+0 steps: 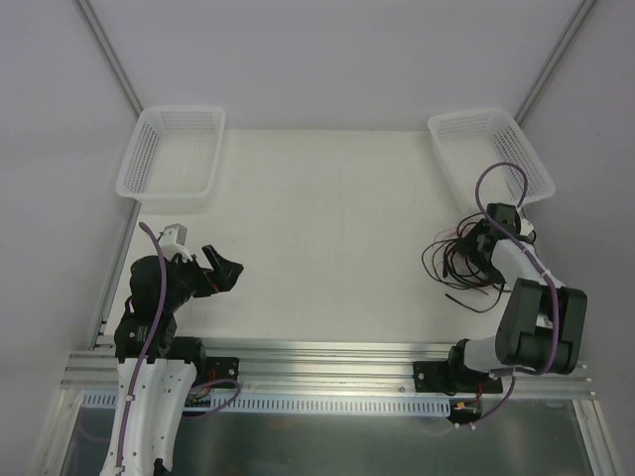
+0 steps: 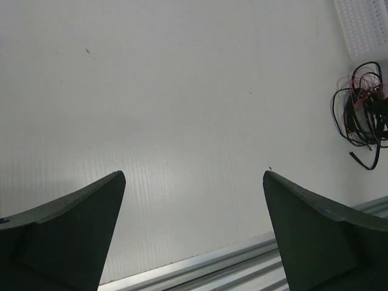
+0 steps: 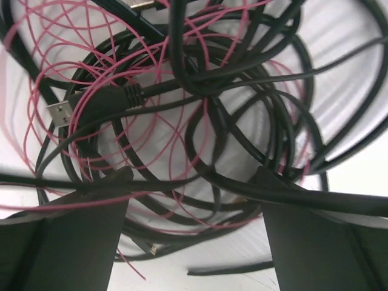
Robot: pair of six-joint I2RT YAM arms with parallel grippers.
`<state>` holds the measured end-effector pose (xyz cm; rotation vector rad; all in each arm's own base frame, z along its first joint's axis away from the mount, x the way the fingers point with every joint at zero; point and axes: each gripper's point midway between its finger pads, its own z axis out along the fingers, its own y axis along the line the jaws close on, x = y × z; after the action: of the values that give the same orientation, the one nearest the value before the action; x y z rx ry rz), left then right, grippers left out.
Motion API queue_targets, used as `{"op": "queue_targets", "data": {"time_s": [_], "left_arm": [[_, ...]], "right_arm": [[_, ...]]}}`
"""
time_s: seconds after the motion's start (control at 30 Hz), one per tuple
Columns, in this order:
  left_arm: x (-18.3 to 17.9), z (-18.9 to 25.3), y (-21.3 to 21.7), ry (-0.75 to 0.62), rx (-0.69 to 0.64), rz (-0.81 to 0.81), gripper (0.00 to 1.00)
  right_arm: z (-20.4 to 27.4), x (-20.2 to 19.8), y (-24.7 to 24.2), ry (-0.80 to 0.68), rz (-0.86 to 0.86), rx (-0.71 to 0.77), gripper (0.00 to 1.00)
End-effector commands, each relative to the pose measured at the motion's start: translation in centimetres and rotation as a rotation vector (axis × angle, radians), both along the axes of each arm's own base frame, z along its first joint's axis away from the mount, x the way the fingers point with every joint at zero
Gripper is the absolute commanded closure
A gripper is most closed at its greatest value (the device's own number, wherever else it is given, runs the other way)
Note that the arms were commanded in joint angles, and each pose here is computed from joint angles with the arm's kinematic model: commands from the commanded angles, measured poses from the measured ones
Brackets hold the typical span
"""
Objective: Untangle the cables
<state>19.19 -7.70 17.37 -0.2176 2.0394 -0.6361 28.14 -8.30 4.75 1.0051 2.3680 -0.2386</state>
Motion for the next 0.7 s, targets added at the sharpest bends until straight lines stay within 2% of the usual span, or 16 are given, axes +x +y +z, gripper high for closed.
{"op": "queue_targets", "data": {"time_s": [0.0,0.03,0.13,0.17,0.23,0.27,0.37,0.43,0.57,0.6,0.67], "left_arm": [[0.3,1.0,-0.5,-0.056,0.007,-0.045,0.01],[0.4,1.0,-0.5,-0.056,0.007,-0.047,0.01],[0.3,1.0,-0.5,-0.062,0.006,-0.05,0.01],[0.3,1.0,-0.6,-0.059,0.005,-0.055,0.01],[0.3,0.9,-0.7,-0.057,0.003,-0.059,0.01],[0.3,0.9,-0.7,-0.055,0.001,-0.059,0.01],[0.3,0.9,-0.8,-0.055,0.002,-0.063,0.01],[0.3,0.8,-0.8,-0.051,0.0,-0.064,0.01],[0.3,0.8,-0.8,-0.052,0.001,-0.065,0.01],[0.3,0.8,-0.8,-0.049,0.0,-0.068,0.01],[0.3,0.7,-0.9,-0.046,-0.002,-0.07,0.01]], "right_arm": [[-0.5,2.2,1.3,-0.001,0.025,0.065,0.14],[-1.2,2.0,1.7,0.03,0.035,0.075,0.17],[-1.6,1.1,4.1,0.101,0.102,0.085,0.39],[-1.6,0.6,4.9,0.118,0.118,0.086,0.52],[-1.5,0.4,7.4,0.129,0.191,0.092,0.64],[-1.4,0.1,8.2,0.136,0.215,0.086,0.75],[-1.2,-0.2,13.1,0.127,0.353,0.084,0.95],[-1.2,-0.7,17.6,0.114,0.477,0.091,0.99],[-0.3,-1.7,26.3,0.077,0.722,0.078,0.99],[0.7,-2.0,30.2,0.051,0.822,0.073,0.99],[1.9,-2.4,33.3,0.028,0.91,0.037,0.99]]}}
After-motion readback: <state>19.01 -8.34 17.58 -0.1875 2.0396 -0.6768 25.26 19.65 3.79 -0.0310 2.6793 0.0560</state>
